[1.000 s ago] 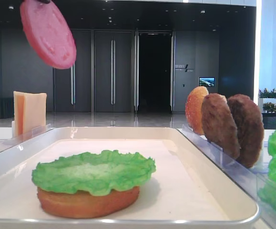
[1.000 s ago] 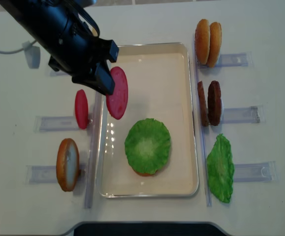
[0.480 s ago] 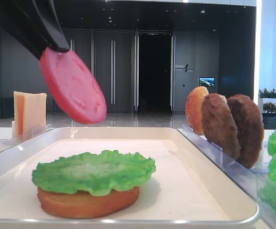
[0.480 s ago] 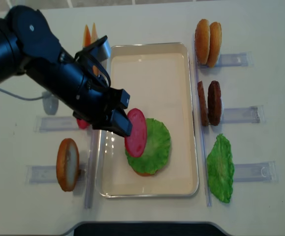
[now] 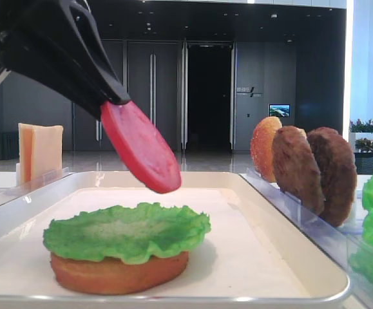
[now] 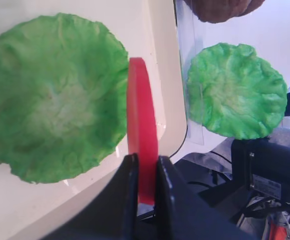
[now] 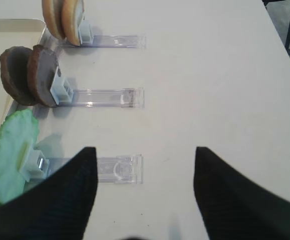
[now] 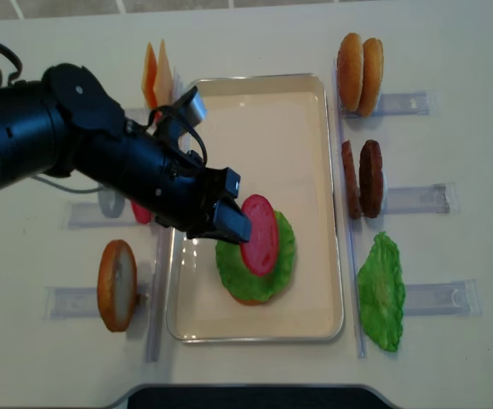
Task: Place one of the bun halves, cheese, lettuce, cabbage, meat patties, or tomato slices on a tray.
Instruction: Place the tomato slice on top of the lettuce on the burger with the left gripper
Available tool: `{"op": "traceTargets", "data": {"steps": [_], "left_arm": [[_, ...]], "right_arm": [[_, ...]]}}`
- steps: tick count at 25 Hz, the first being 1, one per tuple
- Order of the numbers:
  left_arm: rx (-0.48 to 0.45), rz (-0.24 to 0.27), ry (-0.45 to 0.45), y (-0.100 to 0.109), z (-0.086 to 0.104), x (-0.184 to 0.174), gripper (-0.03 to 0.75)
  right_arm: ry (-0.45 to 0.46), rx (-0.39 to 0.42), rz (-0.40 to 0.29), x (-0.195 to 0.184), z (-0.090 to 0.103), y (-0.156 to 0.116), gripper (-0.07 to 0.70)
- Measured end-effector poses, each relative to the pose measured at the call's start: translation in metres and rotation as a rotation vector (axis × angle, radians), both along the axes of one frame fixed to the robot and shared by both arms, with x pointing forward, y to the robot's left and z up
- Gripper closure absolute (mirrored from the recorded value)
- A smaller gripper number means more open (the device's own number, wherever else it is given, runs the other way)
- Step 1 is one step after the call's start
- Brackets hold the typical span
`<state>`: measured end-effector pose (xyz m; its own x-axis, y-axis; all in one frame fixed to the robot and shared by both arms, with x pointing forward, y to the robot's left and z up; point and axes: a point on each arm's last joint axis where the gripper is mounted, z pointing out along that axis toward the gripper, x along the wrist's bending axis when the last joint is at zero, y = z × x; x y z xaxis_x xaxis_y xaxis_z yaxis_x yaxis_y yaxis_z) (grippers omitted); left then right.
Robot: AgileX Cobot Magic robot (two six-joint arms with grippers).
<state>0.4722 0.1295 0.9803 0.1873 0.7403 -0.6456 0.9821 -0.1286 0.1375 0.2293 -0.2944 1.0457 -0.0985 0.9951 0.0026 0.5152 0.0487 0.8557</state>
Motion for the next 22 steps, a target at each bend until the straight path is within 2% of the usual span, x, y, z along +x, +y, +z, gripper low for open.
{"op": "traceTargets", "data": {"steps": [16,22], "left_arm": [[-0.026,0.005,0.052,-0.008,-0.024,0.009,0.658],[-0.024,-0.010,0.062,-0.009,-0.029,0.009,0.658]], "right_arm": [[0.000,0.000,0.000,0.000,0.000,0.000,0.200],[0.000,0.000,0.000,0.000,0.000,0.000,0.200]]}}
